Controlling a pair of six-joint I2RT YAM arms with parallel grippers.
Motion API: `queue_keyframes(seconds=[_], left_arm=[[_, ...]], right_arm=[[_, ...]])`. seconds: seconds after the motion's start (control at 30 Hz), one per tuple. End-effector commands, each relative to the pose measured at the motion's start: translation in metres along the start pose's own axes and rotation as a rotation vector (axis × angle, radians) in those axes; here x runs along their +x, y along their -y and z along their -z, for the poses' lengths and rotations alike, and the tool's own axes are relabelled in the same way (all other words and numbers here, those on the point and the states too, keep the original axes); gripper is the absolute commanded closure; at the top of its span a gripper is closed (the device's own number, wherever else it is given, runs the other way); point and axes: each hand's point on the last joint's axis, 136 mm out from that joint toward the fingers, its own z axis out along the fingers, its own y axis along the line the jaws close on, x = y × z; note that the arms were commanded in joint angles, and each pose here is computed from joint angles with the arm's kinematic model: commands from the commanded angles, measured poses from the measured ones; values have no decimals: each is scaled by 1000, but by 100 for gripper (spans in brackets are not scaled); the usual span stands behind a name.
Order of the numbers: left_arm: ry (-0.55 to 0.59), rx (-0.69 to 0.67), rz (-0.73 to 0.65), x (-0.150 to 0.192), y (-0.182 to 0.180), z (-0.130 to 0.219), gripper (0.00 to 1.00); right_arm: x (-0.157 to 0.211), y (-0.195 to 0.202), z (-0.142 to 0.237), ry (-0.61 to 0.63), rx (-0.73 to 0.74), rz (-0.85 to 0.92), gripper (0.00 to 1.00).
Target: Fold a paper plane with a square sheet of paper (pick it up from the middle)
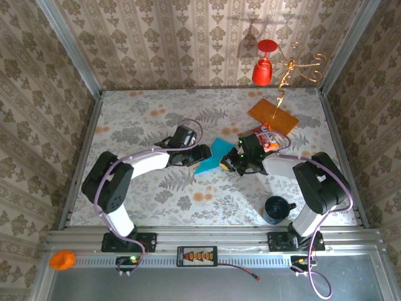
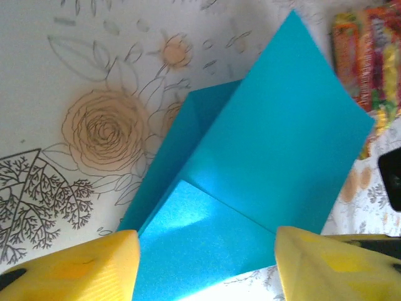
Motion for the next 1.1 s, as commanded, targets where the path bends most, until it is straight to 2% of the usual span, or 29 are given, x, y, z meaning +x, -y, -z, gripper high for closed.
queue_keyframes(seconds=[0.0, 0.2, 0.4, 0.67, 0.83, 1.07], left_arm=[[50, -29, -240, -2, 2, 14, 31], [104, -92, -552, 9, 5, 23, 14], [119, -189, -789, 21, 2, 18, 10], [135, -218, -1096, 33, 15, -1, 17], [146, -187, -1186, 35, 19, -14, 24], [157, -191, -1238, 33, 19, -30, 32]], right_arm=[[-3, -2, 9, 6, 36, 17, 96], [-7, -13, 13, -13, 25, 13, 96], [-15, -22, 18, -45, -6, -21, 96], [-19, -25, 23, -69, -19, -37, 96], [-21, -25, 24, -72, -30, -48, 95], [-21, -23, 25, -77, -32, -58, 95]])
